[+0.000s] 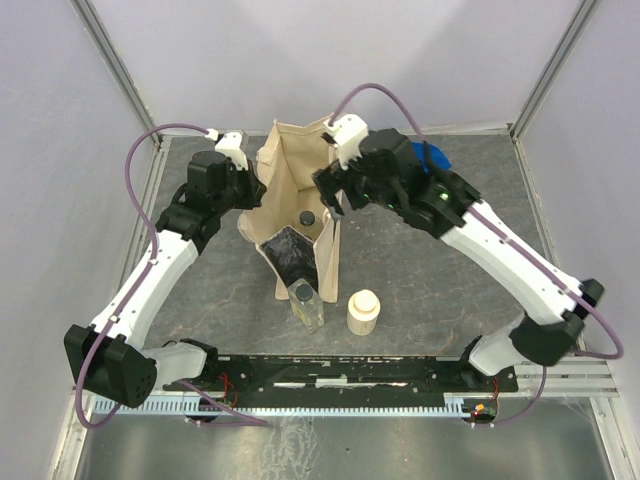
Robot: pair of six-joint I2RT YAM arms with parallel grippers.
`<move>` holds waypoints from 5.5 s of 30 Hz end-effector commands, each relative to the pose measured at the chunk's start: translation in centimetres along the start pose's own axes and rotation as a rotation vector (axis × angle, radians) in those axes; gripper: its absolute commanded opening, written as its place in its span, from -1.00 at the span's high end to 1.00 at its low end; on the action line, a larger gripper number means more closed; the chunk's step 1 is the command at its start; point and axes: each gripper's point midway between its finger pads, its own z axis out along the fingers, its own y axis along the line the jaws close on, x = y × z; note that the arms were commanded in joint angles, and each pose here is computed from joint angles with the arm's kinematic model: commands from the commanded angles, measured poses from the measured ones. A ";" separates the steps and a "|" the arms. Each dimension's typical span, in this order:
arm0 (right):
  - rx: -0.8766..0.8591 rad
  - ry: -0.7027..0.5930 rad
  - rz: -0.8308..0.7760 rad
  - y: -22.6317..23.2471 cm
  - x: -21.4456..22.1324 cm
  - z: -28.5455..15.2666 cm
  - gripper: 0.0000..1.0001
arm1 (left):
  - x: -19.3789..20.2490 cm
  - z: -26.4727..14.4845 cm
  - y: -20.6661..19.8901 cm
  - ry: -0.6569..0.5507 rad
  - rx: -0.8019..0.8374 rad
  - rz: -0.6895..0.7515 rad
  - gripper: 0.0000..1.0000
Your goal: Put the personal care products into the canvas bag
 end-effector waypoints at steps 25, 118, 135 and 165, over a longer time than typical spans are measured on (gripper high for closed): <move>-0.214 0.563 0.123 7.1 21.6 -7.7 -0.86 | 0.3 0.1 -0.1 0.027 0.000 0.024 0.95; 0.315 -0.312 -0.196 -8.5 -15.1 -4.1 1.00 | -0.5 -0.5 -1.0 0.008 0.047 0.027 0.95; 0.100 -0.381 -0.202 -4.2 -15.2 1.3 1.00 | -0.3 -1.0 -1.0 0.004 0.045 0.026 0.95; 0.070 -0.119 -0.090 -4.9 -3.5 18.4 1.00 | -0.4 -3.3 -0.6 -0.015 0.018 0.026 0.95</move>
